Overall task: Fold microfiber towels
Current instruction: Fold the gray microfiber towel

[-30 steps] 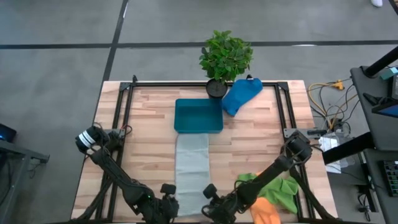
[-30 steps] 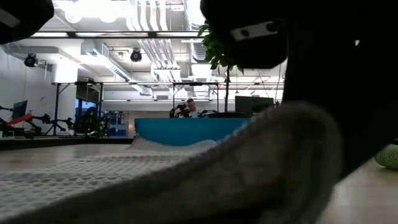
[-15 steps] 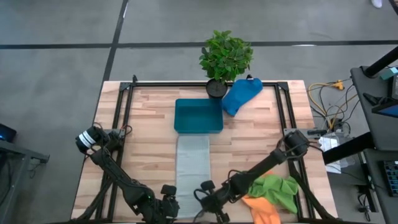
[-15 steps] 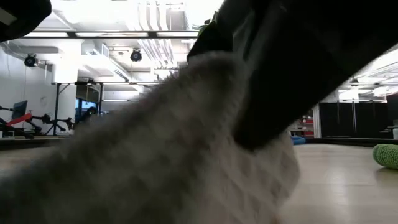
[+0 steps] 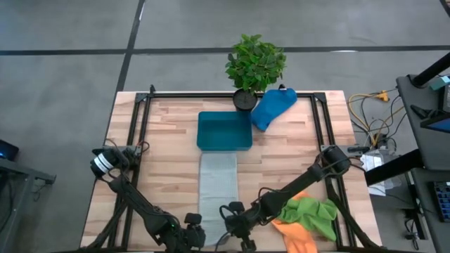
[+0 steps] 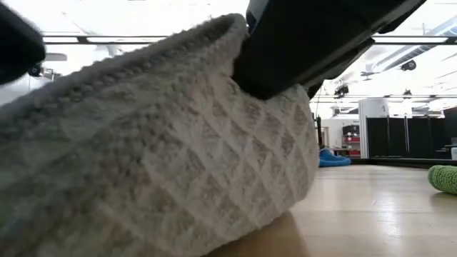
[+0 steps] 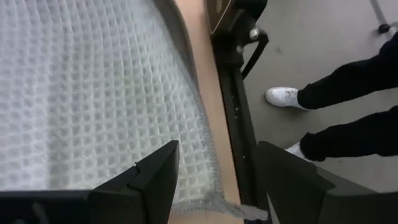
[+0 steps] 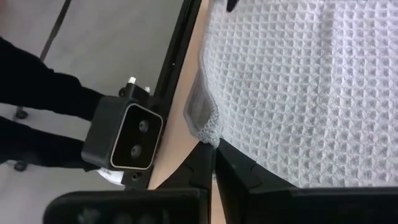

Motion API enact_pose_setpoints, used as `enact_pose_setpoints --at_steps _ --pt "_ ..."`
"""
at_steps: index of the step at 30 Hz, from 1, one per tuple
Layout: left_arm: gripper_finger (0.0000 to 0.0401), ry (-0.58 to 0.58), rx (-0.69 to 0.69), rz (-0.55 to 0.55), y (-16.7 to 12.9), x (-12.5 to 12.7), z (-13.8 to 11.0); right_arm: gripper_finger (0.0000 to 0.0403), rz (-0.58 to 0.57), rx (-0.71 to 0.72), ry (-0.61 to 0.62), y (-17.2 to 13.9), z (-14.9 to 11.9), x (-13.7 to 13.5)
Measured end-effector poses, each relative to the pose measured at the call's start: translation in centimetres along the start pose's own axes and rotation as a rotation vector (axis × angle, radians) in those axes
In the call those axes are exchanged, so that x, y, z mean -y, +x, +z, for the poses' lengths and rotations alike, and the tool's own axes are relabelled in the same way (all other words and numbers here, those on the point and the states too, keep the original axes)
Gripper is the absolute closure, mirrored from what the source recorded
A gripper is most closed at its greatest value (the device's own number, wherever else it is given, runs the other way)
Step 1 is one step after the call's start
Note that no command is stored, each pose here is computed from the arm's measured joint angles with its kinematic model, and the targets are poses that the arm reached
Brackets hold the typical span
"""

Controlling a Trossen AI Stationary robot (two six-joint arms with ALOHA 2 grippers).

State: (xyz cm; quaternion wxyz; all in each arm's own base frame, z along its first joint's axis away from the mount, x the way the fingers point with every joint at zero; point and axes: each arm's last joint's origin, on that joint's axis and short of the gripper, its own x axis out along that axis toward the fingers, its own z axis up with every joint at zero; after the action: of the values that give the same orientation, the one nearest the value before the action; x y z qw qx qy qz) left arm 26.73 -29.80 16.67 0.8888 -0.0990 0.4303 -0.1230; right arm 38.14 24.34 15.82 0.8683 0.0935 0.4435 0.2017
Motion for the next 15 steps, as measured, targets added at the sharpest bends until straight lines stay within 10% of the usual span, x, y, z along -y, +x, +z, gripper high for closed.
enact_pose_setpoints --at_steps 15 --pt "0.0198 -0.092 -0.008 -0.003 1.8 0.3 -0.5 0.0394 0.003 0.009 0.147 -0.4 0.3 0.1"
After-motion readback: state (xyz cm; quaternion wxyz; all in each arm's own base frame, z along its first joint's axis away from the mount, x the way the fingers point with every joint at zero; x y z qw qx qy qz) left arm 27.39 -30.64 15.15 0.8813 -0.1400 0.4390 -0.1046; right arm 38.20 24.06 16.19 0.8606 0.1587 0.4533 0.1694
